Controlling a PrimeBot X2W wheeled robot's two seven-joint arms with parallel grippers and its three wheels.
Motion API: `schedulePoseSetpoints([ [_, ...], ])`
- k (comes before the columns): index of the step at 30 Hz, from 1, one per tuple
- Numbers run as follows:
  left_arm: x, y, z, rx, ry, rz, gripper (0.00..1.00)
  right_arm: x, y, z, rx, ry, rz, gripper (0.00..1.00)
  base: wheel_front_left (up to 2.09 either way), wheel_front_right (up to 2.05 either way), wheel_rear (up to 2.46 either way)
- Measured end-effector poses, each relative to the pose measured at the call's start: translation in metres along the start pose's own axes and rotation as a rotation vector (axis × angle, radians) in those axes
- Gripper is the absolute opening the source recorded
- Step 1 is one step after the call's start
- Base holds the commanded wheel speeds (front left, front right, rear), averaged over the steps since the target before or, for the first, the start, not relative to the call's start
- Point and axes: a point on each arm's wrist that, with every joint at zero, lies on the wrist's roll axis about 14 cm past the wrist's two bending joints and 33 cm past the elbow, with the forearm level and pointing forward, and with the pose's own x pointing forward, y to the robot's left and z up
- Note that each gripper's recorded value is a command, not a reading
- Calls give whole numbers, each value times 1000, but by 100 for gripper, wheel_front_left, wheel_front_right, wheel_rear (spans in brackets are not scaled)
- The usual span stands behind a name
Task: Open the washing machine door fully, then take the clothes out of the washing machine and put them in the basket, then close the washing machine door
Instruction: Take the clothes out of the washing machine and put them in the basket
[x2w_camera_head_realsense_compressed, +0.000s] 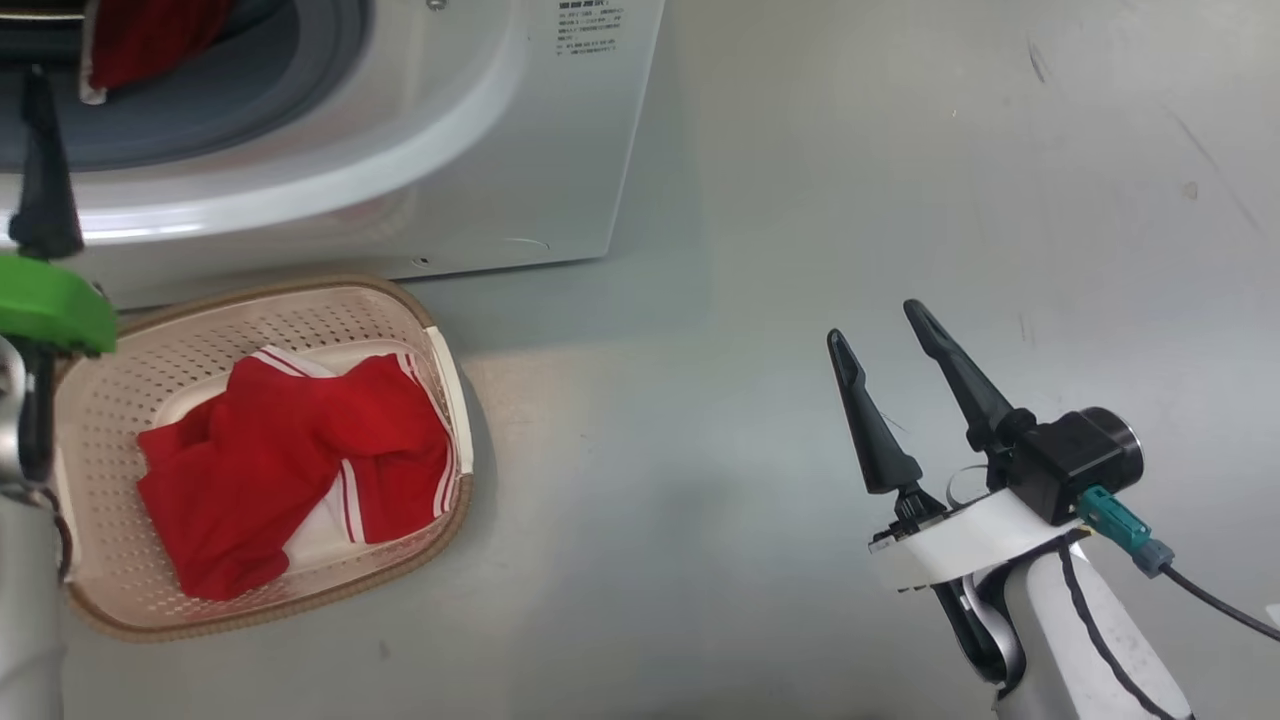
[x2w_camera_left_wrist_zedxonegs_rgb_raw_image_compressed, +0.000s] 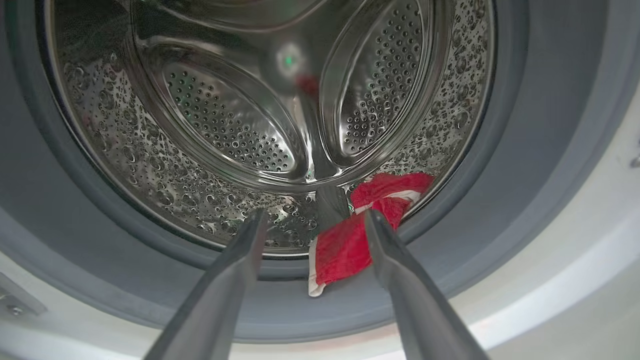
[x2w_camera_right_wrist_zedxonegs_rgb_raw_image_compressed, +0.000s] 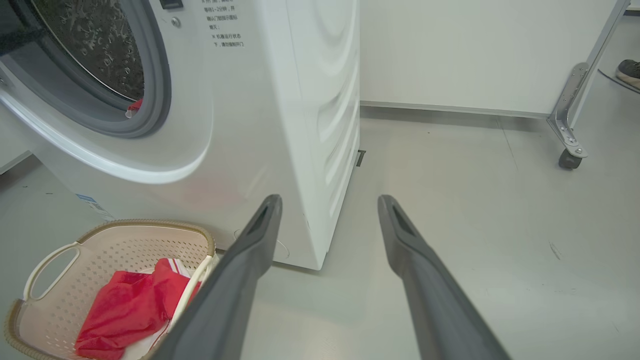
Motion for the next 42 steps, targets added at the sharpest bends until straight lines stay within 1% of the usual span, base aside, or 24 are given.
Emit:
schedulePoseSetpoints([
  [5, 38, -8, -12, -26, 59, -37, 100, 9, -11, -5, 11, 9, -23, 100, 0, 0, 0],
  [9, 64, -13, -25, -25, 115, -64, 100, 11, -18, -13, 17, 32, -43, 100, 0, 0, 0],
  [15, 94, -16, -49, -22, 208, -78, 100, 15, -26, -22, 21, 53, -58, 100, 0, 0, 0],
  [18, 106, -18, -62, -40, 252, -79, 100, 16, -31, -24, 16, 60, -74, 100, 0, 0, 0],
  [28, 141, -28, -90, -73, 335, -98, 100, 15, -46, -39, 20, 102, -127, 100, 0, 0, 0],
  [35, 148, -37, -114, -80, 400, -115, 100, 15, -52, -43, 13, 115, -144, 100, 0, 0, 0],
  [42, 152, -37, -121, -90, 429, -109, 100, 15, -54, -45, 11, 122, -151, 100, 0, 0, 0],
])
